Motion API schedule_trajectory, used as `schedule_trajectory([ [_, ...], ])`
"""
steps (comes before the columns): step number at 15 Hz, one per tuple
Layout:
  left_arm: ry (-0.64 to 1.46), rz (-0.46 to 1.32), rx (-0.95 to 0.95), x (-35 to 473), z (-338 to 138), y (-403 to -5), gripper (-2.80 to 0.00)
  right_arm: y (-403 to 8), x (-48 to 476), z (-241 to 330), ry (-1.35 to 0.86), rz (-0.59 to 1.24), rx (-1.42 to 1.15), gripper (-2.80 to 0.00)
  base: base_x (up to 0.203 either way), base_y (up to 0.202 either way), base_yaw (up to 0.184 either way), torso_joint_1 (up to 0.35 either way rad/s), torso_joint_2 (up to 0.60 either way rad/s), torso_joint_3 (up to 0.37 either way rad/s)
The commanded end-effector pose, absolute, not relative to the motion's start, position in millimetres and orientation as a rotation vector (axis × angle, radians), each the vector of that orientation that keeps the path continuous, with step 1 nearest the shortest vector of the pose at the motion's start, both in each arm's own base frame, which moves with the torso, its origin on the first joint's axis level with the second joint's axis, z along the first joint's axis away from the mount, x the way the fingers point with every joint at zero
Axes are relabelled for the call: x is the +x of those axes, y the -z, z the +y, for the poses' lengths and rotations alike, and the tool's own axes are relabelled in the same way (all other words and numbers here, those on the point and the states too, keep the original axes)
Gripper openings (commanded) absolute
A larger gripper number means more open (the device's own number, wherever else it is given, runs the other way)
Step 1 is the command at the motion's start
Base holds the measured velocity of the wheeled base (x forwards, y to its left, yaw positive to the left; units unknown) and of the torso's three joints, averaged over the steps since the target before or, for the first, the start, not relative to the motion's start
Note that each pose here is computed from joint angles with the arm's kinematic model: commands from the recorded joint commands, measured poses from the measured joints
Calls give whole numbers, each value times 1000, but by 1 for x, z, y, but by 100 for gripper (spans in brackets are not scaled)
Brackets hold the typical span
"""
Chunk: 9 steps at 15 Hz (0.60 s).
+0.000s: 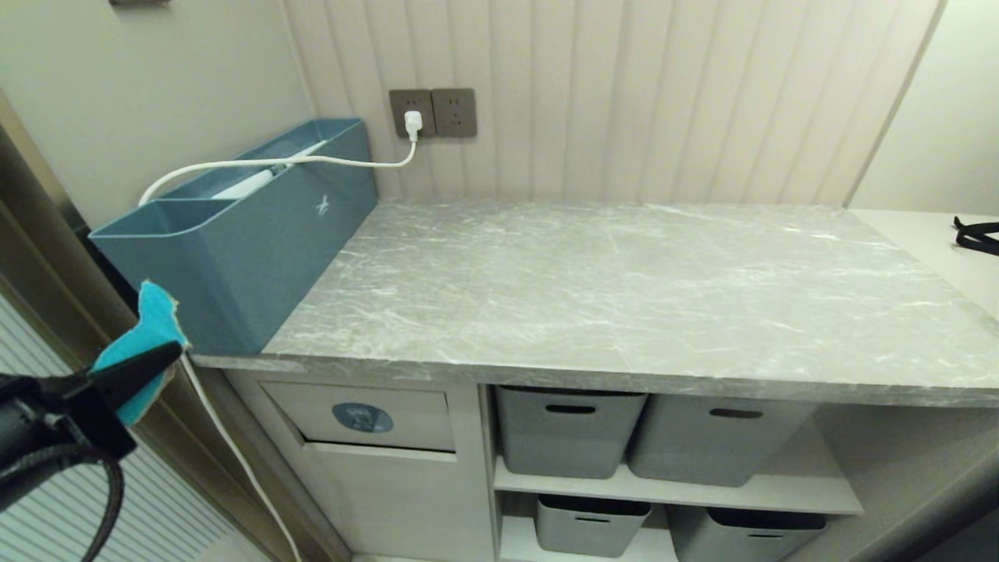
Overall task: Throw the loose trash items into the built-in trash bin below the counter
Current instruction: Put the garbage in the trash can
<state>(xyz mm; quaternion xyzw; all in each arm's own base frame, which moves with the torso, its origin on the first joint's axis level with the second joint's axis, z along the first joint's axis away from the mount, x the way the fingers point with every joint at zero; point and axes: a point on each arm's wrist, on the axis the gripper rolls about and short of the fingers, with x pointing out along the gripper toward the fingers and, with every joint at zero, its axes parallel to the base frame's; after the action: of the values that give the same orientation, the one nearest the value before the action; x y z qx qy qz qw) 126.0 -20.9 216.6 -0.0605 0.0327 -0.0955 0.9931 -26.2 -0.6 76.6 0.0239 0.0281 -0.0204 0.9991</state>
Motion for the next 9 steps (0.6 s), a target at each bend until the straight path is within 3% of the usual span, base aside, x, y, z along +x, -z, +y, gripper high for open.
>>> schedule_trajectory([
  [1, 191, 79, -121, 119, -20, -208, -280, -77, -26, -1, 41, 58, 48, -280, 0, 0, 0, -249, 547, 290],
  [6, 215, 171, -145, 123, -22, -189, -280, -77, -26, -1, 41, 57, 47, -280, 0, 0, 0, -230, 525, 289],
  [9, 336, 246, -185, 125, -26, -179, -280, -77, -26, -1, 41, 57, 48, -280, 0, 0, 0, -219, 501, 283],
])
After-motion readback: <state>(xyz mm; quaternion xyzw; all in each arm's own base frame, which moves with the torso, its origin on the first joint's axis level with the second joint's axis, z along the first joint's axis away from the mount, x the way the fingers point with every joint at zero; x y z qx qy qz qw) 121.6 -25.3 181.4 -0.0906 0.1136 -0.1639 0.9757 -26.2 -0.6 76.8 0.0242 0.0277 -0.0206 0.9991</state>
